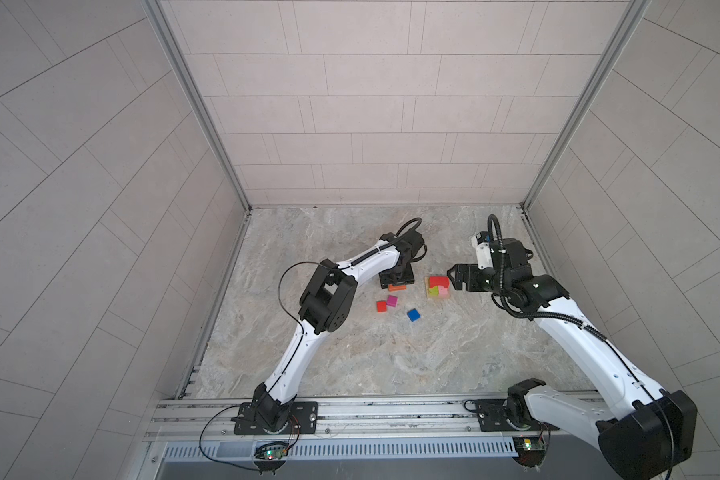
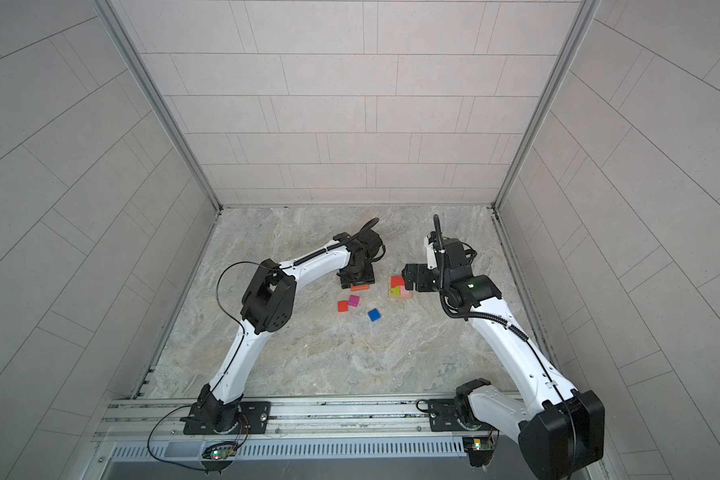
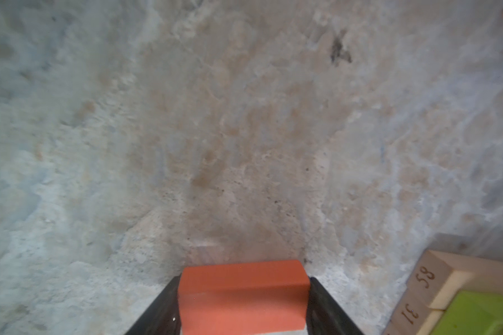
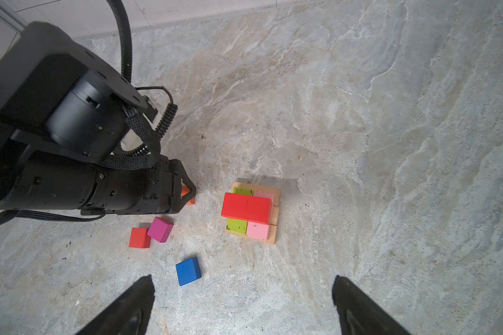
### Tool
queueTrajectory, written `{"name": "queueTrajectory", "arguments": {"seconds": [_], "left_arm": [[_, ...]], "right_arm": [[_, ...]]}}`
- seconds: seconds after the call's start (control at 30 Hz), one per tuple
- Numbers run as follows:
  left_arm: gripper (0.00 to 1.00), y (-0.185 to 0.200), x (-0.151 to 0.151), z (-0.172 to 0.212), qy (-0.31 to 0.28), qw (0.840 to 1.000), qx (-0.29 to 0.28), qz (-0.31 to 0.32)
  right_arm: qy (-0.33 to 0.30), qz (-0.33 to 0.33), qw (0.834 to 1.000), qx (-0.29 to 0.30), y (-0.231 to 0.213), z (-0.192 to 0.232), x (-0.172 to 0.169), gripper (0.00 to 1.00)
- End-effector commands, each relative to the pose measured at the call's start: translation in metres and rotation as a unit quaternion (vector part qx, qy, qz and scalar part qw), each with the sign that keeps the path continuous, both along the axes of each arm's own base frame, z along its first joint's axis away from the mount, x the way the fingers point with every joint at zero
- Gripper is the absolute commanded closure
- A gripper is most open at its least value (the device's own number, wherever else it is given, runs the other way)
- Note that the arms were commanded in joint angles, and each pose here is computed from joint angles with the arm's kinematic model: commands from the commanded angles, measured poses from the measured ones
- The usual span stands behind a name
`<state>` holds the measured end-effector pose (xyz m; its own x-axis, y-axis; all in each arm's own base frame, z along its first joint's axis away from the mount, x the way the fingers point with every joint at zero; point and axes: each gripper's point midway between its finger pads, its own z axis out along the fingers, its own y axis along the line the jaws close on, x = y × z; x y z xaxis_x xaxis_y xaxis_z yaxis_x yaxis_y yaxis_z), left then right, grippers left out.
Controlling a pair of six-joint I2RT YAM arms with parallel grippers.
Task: Build the wood block tower
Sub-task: 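Lift the orange block with the left gripper and carry it toward the tower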
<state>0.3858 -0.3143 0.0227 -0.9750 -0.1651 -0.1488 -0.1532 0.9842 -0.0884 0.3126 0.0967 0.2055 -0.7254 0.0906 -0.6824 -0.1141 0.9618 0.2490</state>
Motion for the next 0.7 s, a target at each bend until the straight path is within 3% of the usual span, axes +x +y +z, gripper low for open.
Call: {"name": "queueTrajectory", "arguments": {"seconds": [0.0, 0.27, 0.67], "left_arm": [[0.42, 0.032, -0.009, 0.000, 0.014, 0.998, 0.048, -0.030], [0.41, 0.056, -0.017, -0.008, 0.030, 0.989, 0.102, -0.105], [0.23, 0.059, -0.024, -0.015, 0.042, 0.983, 0.105, -0.147]], "right_arm": [[-0.003, -0.001, 1.000, 0.007, 0.000, 0.002, 0.000, 0.04], [0.004, 0.007, 1.000, 0.024, 0.007, -0.002, 0.002, 0.05], [0.012, 0.013, 0.999, 0.030, 0.010, -0.005, 0.000, 0.05]]}}
